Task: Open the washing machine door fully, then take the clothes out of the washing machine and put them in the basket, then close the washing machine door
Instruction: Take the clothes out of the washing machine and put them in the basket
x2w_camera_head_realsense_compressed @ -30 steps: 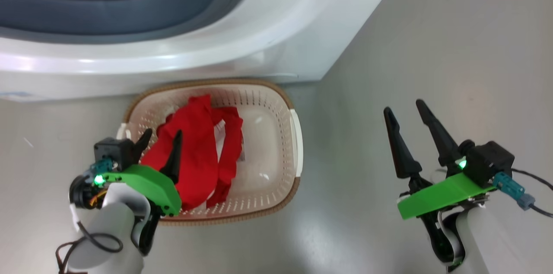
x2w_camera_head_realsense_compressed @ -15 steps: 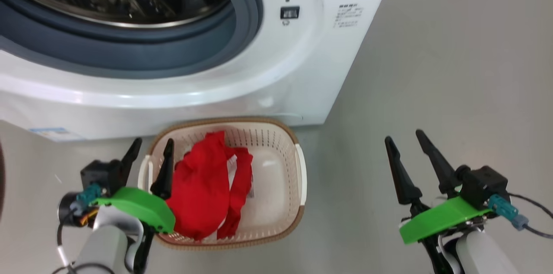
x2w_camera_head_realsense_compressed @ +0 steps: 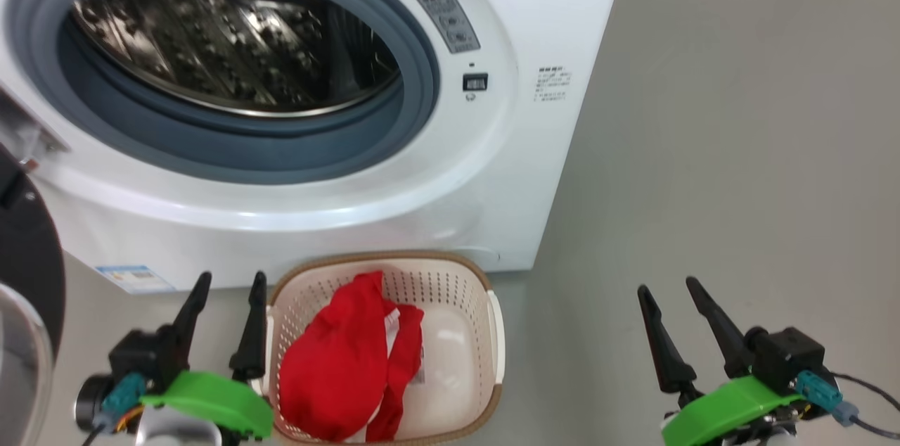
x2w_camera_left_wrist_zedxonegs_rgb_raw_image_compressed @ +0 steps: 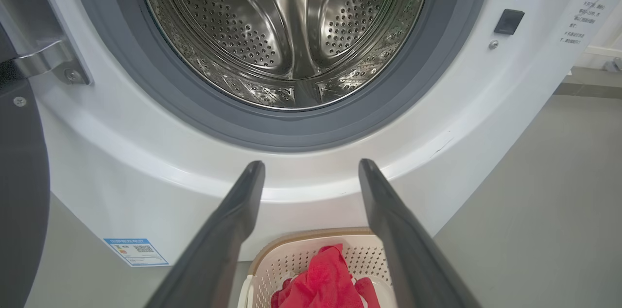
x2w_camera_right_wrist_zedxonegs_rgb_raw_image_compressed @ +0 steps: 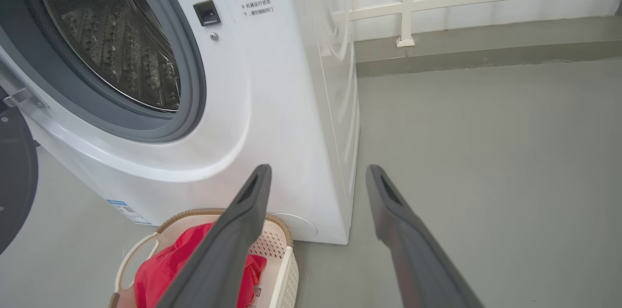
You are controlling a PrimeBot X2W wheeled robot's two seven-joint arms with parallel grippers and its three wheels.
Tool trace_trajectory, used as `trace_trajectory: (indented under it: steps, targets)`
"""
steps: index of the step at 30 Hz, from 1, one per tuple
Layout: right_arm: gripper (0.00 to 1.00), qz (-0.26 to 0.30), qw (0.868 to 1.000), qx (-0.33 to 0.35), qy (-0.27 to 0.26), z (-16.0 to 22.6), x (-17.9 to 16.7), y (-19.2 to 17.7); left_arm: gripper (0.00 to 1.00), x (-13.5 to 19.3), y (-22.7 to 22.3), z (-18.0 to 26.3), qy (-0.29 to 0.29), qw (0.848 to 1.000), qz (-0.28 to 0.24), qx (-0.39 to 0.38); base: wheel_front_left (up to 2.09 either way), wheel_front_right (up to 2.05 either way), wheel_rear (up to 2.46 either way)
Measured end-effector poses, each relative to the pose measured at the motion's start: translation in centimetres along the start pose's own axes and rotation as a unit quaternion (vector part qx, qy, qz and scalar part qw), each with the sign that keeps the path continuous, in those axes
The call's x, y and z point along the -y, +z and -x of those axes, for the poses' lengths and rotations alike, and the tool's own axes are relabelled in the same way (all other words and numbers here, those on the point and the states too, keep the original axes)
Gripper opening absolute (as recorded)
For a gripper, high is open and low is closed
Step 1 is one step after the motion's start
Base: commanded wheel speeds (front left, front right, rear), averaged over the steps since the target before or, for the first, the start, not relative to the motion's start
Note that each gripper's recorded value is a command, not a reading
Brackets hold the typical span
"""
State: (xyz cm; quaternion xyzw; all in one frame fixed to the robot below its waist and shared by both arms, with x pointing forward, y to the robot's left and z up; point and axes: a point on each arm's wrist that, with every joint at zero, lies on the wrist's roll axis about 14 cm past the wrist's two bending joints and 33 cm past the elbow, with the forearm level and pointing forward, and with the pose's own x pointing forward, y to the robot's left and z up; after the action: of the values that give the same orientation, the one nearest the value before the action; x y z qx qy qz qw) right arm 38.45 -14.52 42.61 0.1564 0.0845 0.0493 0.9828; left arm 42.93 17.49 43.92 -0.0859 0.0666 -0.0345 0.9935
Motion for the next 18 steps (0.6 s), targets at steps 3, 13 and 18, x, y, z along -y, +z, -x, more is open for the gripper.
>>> trace_trajectory:
  steps: [3,13,18]
  targets:
    - [1.0,0.002,1.0,0.005,-0.001,0.8,0.0,0.3,1.0,-0.2,1.1,1.3,0.007,1.0,0.003,0.02,0.0,0.0,0.0]
    - [1.0,0.002,1.0,0.012,-0.012,3.8,0.4,0.4,1.0,-1.4,2.4,6.1,0.03,0.998,-0.003,0.051,0.0,0.0,0.0]
    - [1.0,0.001,1.0,0.016,-0.019,5.2,0.7,0.4,1.0,-1.9,2.6,8.2,0.04,0.997,-0.008,0.058,0.0,0.0,0.0]
